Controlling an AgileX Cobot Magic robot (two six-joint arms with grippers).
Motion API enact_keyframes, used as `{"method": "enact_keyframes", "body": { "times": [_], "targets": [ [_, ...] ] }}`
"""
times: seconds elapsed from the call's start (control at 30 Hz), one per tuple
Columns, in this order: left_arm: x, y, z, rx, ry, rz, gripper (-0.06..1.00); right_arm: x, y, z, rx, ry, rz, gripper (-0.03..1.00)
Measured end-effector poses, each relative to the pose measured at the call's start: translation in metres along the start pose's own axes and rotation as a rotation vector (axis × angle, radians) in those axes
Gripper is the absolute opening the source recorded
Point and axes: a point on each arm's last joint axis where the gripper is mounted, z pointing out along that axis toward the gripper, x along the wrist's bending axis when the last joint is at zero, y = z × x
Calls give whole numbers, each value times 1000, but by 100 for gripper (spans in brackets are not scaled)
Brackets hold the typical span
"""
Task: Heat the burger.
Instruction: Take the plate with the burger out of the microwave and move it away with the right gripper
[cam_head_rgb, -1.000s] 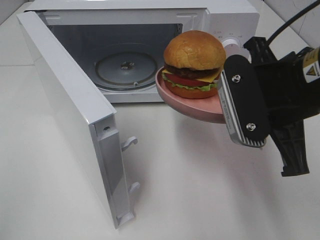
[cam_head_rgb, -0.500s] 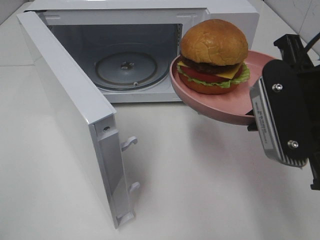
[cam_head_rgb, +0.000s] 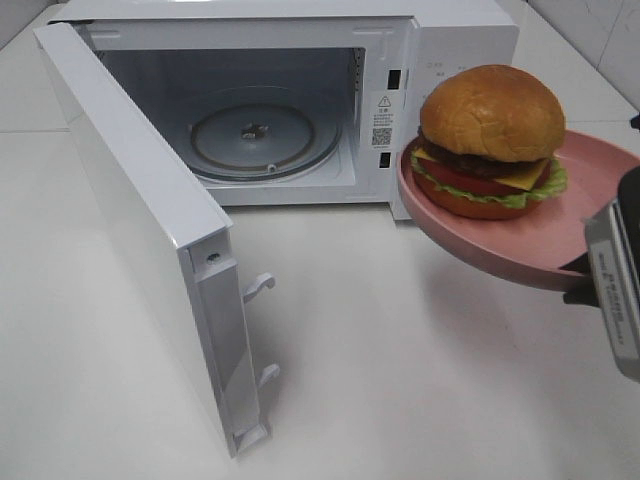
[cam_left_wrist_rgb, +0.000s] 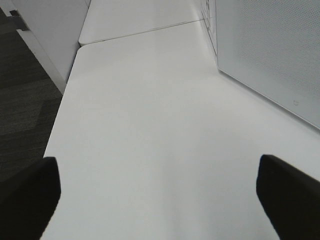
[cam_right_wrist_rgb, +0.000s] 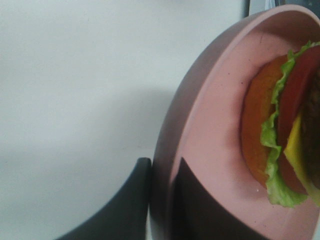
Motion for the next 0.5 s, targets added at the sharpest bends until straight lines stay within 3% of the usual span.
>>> {"method": "enact_keyframes", "body": {
  "times": [0.2, 0.5],
  "targets": [
    [0, 0, 0, 0, 0, 0, 99, 10, -10, -6, 38, 4, 38, 11],
    [0, 0, 0, 0, 0, 0, 99, 23, -24, -7, 114, -11, 212, 11]
  ]
}}
